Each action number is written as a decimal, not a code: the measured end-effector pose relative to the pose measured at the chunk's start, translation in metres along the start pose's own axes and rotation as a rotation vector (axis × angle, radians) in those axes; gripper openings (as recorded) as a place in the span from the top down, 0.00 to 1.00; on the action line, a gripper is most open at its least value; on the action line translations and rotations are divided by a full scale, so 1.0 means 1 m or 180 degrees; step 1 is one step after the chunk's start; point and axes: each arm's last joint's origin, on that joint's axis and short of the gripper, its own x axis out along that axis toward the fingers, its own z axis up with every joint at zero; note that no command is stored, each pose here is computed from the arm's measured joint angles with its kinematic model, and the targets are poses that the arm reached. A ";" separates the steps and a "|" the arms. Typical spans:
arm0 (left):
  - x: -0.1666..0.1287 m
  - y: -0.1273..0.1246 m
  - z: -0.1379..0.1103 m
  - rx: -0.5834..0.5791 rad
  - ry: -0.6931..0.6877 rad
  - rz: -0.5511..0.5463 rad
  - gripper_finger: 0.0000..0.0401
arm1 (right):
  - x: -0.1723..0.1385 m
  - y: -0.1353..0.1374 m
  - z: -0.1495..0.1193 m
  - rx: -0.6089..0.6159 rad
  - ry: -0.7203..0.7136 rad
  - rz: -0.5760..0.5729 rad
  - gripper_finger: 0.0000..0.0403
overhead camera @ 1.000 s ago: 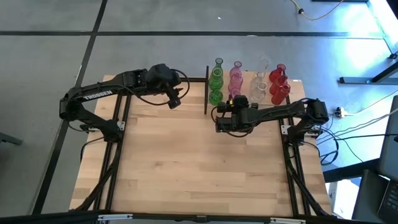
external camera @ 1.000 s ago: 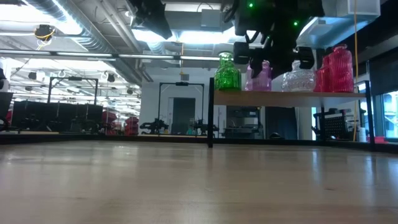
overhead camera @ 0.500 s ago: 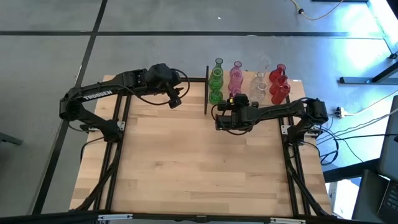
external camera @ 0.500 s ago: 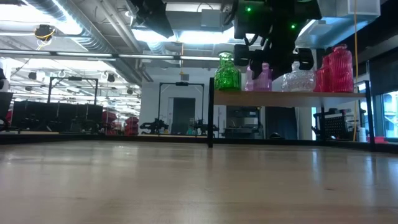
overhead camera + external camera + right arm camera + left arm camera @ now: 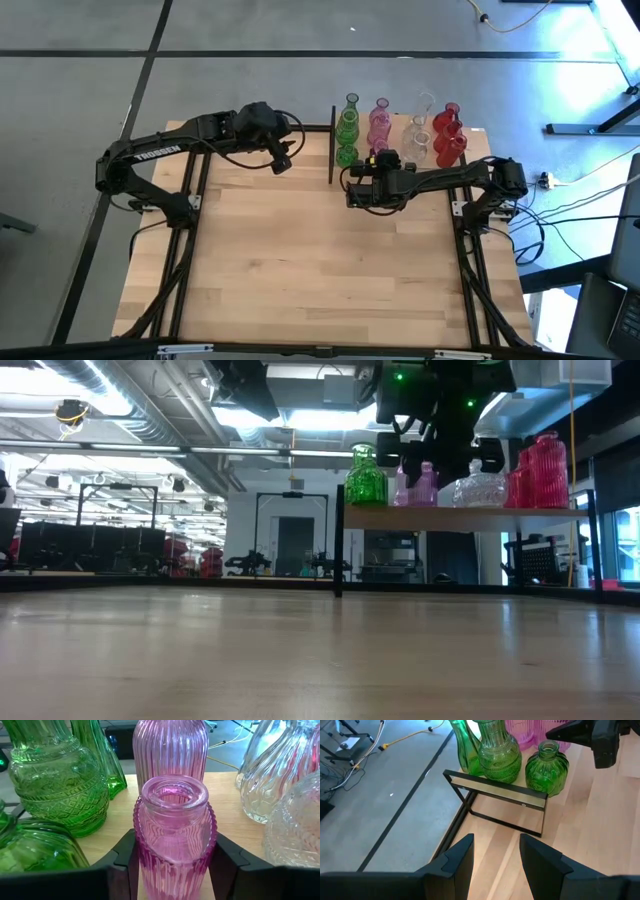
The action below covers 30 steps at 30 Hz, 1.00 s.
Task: Sort vases onto shelf
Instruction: Put the pink vase on the shelf aligned with the other pink vases
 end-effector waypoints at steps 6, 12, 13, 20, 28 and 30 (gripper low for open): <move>0.000 0.000 0.000 0.0000 0.0000 -0.0001 0.62 | 0.002 0.000 0.001 0.0014 0.0011 -0.0020 0.61; 0.000 0.000 0.000 0.0000 -0.0003 -0.0005 0.62 | 0.006 -0.001 0.003 0.0024 0.0012 -0.0060 0.64; 0.000 0.000 0.000 0.0001 -0.0002 -0.0012 0.62 | 0.007 -0.001 0.003 0.0029 0.0005 -0.0073 0.64; 0.000 -0.001 0.001 -0.0006 -0.0031 -0.0101 0.62 | 0.007 -0.001 0.003 0.0032 0.0023 -0.0070 0.60; 0.000 -0.001 0.002 -0.0014 -0.0054 -0.0099 0.62 | 0.007 0.000 0.003 0.0038 0.0050 -0.0068 0.54; 0.000 -0.001 0.002 -0.0014 -0.0054 -0.0099 0.62 | 0.007 0.000 0.003 0.0037 0.0051 -0.0068 0.53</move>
